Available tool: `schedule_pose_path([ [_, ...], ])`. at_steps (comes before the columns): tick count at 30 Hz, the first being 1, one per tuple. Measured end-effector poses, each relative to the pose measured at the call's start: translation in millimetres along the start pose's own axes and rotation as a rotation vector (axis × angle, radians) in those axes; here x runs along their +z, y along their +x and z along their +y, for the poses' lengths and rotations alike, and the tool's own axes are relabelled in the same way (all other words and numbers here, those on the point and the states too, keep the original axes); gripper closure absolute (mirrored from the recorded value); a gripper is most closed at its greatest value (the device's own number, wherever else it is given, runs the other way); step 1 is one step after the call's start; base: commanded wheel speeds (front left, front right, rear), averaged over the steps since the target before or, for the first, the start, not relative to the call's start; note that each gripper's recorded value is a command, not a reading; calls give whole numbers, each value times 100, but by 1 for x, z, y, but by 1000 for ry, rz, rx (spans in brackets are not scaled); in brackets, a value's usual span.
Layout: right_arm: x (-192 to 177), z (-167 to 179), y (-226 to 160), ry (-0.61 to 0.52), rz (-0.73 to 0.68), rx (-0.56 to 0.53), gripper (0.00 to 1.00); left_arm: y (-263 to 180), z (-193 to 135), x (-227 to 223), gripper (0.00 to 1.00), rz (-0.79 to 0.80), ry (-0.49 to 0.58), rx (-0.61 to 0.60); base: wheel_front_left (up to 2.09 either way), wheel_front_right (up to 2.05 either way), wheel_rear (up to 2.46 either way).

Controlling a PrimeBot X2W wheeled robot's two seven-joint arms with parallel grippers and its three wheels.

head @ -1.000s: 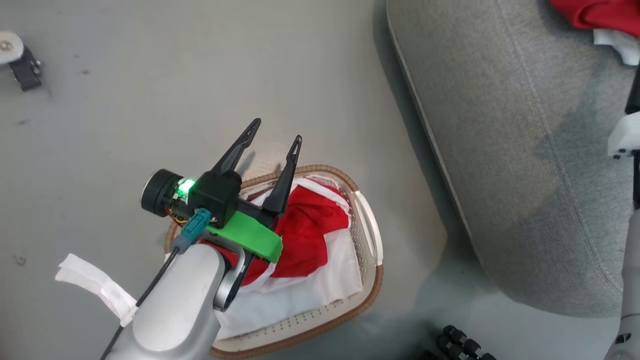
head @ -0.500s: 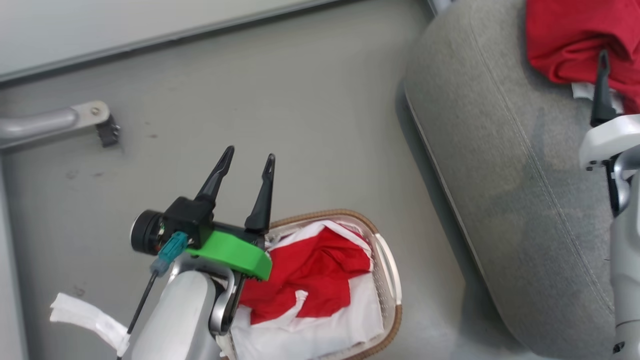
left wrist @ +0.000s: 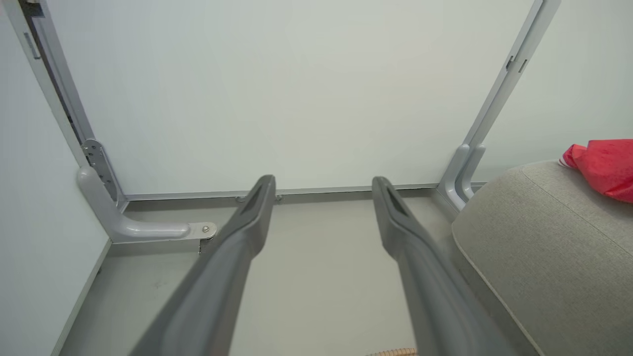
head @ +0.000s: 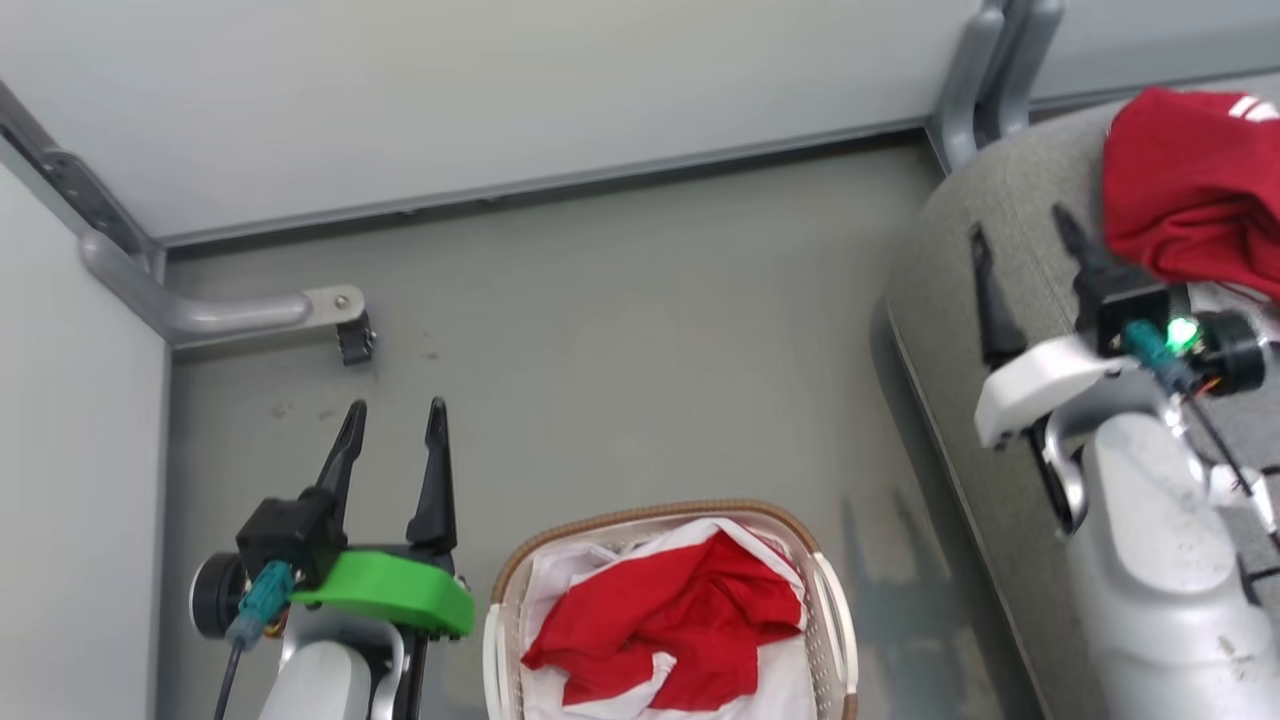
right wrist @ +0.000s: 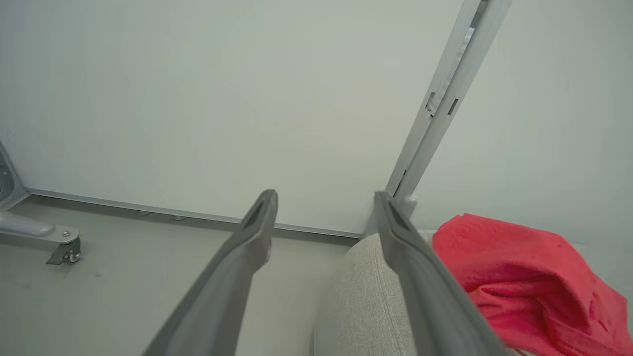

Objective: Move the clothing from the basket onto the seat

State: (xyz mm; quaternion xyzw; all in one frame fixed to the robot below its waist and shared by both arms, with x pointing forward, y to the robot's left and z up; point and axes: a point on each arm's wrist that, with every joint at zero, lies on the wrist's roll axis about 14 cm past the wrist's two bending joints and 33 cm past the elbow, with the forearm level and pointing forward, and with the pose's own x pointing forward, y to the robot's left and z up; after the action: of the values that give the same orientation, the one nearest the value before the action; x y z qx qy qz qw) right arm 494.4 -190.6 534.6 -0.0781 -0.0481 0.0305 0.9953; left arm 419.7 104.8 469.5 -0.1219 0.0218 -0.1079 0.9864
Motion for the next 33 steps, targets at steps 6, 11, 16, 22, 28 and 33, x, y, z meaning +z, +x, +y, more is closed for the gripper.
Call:
schedule_pose_path([
  [6, 1, 31, -27, 71, -5, 65, 0, -27, 15, 10, 0, -26, 2, 62, 0, 0, 0],
  [11, -3, 51, -54, 157, 5, 107, 0, -50, 23, 13, 0, -39, -9, 105, 0, 0, 0],
  [16, -3, 55, -77, 205, 2, 107, 0, -70, 25, 12, 0, -41, -34, 138, 0, 0, 0],
  [22, -10, 46, -95, 258, 16, 67, 0, -78, 24, 11, 0, -44, -48, 148, 0, 0, 0],
  [28, -14, 41, -103, 268, 27, 48, 0, -78, 22, 9, 0, -38, -52, 147, 0, 0, 0],
  [33, -14, 39, -104, 267, 27, 42, 0, -77, 20, 9, 0, -36, -53, 139, 0, 0, 0],
])
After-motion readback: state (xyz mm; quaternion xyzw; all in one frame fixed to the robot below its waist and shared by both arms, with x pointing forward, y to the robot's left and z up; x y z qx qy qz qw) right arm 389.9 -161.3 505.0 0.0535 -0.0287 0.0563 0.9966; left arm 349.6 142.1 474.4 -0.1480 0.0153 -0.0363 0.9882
